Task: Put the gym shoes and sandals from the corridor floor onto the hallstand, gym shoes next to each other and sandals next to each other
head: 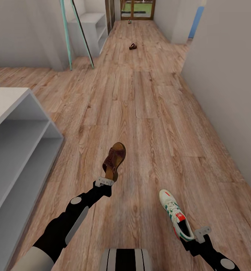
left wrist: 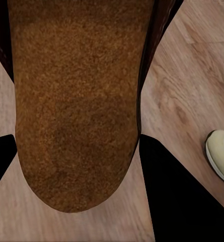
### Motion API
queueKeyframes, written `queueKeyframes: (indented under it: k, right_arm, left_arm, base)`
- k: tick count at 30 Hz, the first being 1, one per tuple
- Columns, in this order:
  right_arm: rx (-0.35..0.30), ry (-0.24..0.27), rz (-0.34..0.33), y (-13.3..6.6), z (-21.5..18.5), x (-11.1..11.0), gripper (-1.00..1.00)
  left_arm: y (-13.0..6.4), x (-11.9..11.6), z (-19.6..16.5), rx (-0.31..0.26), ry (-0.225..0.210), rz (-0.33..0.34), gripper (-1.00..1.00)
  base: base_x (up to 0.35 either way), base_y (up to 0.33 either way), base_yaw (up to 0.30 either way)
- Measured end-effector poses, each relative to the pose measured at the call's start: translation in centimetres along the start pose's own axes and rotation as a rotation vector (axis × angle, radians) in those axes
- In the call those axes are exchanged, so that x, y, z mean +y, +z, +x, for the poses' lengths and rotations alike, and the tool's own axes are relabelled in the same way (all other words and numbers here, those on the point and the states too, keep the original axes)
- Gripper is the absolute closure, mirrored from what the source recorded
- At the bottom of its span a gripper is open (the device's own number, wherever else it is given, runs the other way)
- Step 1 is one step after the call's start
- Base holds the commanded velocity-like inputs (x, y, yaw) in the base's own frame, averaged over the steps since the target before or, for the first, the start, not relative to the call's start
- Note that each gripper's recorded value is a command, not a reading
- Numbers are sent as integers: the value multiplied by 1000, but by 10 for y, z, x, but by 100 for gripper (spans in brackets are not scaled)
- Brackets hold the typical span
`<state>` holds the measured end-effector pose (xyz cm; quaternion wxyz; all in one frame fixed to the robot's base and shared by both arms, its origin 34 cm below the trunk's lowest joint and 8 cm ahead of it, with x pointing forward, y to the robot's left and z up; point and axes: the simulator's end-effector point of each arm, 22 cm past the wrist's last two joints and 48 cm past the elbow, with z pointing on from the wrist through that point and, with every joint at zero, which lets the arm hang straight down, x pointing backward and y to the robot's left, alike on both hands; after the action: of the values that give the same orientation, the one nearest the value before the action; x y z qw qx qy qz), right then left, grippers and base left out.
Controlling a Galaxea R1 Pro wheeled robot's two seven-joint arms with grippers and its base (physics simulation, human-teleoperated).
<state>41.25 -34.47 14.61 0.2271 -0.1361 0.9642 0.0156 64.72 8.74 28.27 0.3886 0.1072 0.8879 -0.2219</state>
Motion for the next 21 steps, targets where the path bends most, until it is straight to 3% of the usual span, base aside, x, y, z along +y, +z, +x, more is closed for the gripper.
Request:
queueKeyframes:
  k: [21]
  right_arm:
    - [1, -1, 1, 0, 0, -1, -100]
  left_arm:
    - [0, 1, 0, -3, 1, -1, 100]
  base:
    - [24, 0, 0]
